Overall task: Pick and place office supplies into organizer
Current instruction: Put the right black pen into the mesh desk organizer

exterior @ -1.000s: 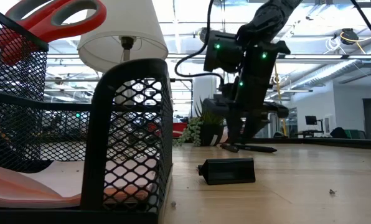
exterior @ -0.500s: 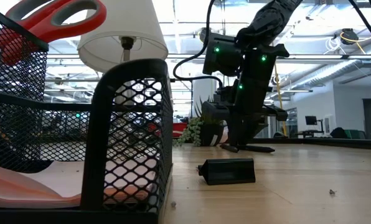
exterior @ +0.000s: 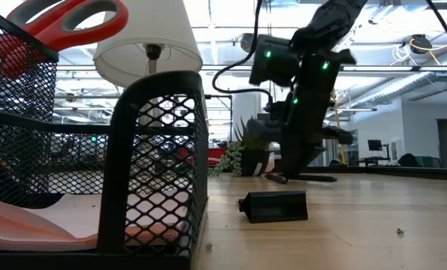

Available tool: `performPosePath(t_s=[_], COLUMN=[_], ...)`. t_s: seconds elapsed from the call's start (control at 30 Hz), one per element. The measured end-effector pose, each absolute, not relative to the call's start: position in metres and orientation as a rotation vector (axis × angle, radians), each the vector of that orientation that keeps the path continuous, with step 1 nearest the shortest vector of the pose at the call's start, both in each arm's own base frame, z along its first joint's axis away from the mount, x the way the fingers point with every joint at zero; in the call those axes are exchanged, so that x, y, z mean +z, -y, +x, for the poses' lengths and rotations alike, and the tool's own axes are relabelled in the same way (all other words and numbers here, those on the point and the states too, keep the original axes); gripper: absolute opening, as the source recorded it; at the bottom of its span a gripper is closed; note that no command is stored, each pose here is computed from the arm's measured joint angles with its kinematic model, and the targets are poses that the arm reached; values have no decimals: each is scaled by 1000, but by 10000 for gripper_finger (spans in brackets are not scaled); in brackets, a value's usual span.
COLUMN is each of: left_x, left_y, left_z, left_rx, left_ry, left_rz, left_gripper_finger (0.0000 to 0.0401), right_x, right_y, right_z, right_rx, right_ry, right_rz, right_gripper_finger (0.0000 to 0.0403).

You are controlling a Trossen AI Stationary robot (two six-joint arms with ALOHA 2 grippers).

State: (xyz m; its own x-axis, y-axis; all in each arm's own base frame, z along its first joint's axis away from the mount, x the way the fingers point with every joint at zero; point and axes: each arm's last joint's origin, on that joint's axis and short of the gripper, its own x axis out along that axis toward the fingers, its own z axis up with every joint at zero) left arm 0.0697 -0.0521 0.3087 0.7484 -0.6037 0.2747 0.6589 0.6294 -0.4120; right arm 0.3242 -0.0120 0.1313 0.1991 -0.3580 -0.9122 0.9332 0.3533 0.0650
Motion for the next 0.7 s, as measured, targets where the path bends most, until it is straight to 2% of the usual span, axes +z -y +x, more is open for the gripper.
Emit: performPosePath(t_s=[0.43,0.57,0.7], left_x=[309,309,309], left_y=[52,52,52], left_z=[70,70,70], left_rx=[-724,-724,-724], left_ry=[114,114,113], left_rz=[-514,-514,-514], left_gripper_finger=[152,152,152], right_x=[188,214,243], right_y=[-12,-31,-56], right_z=[318,327,345], right_rx=[-877,-684,-424], right_ry=[-775,-609,-354], right_rz=[725,700,649], right_gripper_finger=[21,21,21])
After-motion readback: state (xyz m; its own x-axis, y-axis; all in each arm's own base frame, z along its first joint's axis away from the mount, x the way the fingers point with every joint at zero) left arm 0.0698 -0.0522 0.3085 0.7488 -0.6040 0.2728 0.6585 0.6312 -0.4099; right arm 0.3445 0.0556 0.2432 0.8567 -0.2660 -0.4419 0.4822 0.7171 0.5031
